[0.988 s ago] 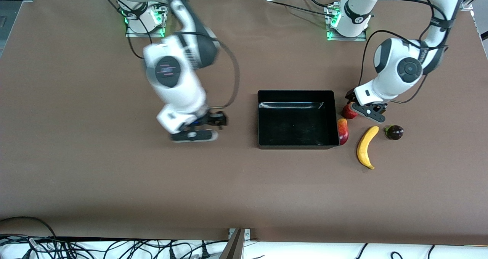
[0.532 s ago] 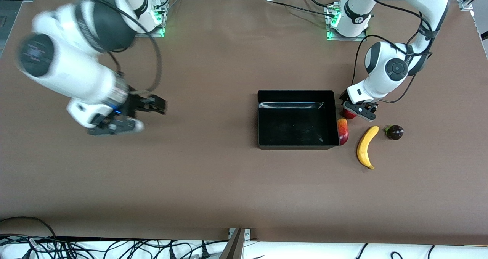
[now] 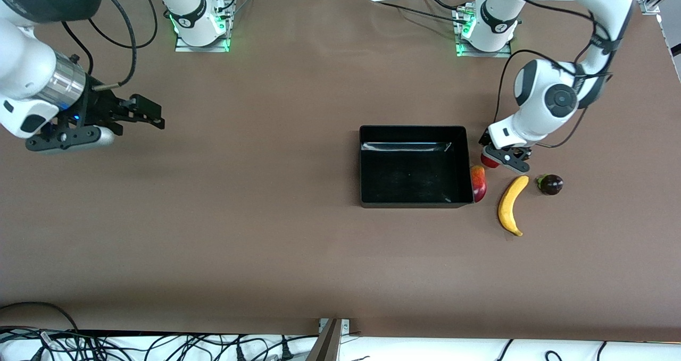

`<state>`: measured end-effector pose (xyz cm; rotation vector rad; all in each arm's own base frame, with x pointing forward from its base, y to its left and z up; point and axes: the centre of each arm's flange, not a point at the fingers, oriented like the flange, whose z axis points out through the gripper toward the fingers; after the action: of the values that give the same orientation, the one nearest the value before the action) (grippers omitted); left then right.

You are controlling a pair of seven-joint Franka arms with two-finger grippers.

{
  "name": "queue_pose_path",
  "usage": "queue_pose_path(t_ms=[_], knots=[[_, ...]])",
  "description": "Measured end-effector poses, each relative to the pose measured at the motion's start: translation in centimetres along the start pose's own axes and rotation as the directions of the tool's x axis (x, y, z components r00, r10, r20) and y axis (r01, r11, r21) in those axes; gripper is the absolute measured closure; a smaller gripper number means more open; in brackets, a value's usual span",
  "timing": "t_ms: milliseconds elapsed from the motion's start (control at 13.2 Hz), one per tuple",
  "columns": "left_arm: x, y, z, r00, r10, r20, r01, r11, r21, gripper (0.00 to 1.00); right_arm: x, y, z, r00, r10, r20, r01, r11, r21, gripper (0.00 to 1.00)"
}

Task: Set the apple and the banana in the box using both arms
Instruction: 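Grasp the small apple with the left gripper while the right gripper withdraws, then lower the small apple into the black box and open the left gripper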

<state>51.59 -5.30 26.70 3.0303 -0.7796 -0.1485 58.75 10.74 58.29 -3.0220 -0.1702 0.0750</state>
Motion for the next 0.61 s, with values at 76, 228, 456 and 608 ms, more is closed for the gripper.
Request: queue_pose_path(t_ms=[76, 228, 456, 608], knots=[[1.1, -0.3, -3.6, 0.999, -0.013, 0.038, 0.013, 1.000, -0.015, 0.33, -0.1, 0.0, 0.0, 1.000, -0.003, 0.001, 0.003, 1.000, -0.010, 0.00], [3.8, 1.8, -9.6, 0.990, -0.122, 0.073, 0.127, 0.990, -0.055, 0.33, 0.0, -0.6, 0.4, 1.000, -0.015, 0.005, 0.015, 1.000, -0.027, 0.00], [7.5, 10.2, -8.6, 0.934, -0.340, 0.109, 0.347, 0.936, -0.055, 0.33, 0.1, -2.8, 1.5, 1.000, -0.013, 0.012, 0.013, 0.999, -0.046, 0.00], [9.4, 14.2, -4.2, 0.907, -0.406, 0.112, 0.414, 0.908, -0.062, 0.33, 0.2, -2.8, 1.7, 1.000, -0.006, 0.017, 0.007, 0.999, -0.045, 0.00]])
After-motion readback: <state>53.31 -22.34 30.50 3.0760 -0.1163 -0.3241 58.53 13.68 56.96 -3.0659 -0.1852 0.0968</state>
